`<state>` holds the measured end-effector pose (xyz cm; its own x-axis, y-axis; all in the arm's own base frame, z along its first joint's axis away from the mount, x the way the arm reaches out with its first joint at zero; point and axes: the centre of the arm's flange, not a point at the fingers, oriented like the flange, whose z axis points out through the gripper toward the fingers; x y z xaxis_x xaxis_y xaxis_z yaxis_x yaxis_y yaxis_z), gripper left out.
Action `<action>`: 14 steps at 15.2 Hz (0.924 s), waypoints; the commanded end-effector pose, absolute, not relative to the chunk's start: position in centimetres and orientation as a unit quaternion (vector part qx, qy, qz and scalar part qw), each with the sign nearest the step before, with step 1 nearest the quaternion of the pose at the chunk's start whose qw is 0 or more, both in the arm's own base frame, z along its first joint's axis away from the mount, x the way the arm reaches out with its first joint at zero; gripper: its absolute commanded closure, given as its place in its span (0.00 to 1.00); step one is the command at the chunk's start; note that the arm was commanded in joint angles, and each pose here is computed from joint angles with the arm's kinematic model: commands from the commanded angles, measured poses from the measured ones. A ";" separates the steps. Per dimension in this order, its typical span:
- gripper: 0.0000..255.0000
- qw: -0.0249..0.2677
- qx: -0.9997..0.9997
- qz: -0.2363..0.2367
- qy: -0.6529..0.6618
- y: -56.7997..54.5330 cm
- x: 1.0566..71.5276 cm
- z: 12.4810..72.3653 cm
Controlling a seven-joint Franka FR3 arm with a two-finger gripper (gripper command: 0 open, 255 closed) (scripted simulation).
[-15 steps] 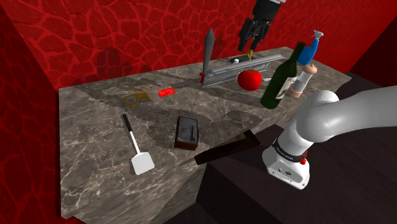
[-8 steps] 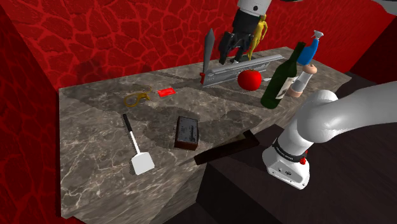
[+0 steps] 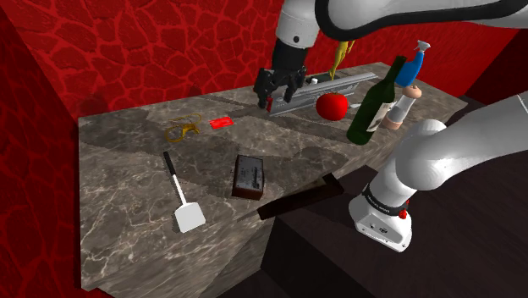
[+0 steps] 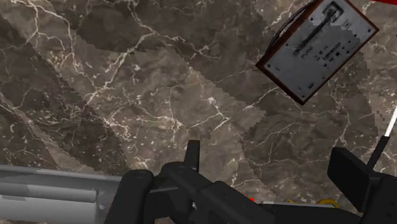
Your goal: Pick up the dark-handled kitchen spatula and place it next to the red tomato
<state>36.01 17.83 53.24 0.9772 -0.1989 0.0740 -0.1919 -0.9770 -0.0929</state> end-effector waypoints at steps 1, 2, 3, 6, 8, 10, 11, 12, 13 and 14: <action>0.00 0.039 -0.993 -0.041 0.104 20.2 36.5 52.2; 0.00 0.037 -0.993 -0.041 0.107 21.4 36.9 51.6; 0.00 0.035 -0.993 -0.040 0.110 22.6 37.2 51.1; 0.00 0.030 -0.992 -0.039 0.117 26.1 38.4 49.3; 0.00 0.026 -0.991 -0.039 0.123 28.4 39.2 48.1; 0.00 0.022 -0.991 -0.038 0.128 30.8 40.1 46.9; 0.00 0.020 -0.991 -0.037 0.131 31.9 40.5 46.3; 0.00 0.018 -0.990 -0.037 0.133 33.1 40.9 45.6; 0.00 0.016 -0.990 -0.037 0.136 34.2 41.4 45.0; 0.00 0.014 -0.990 -0.036 0.138 35.3 41.8 44.4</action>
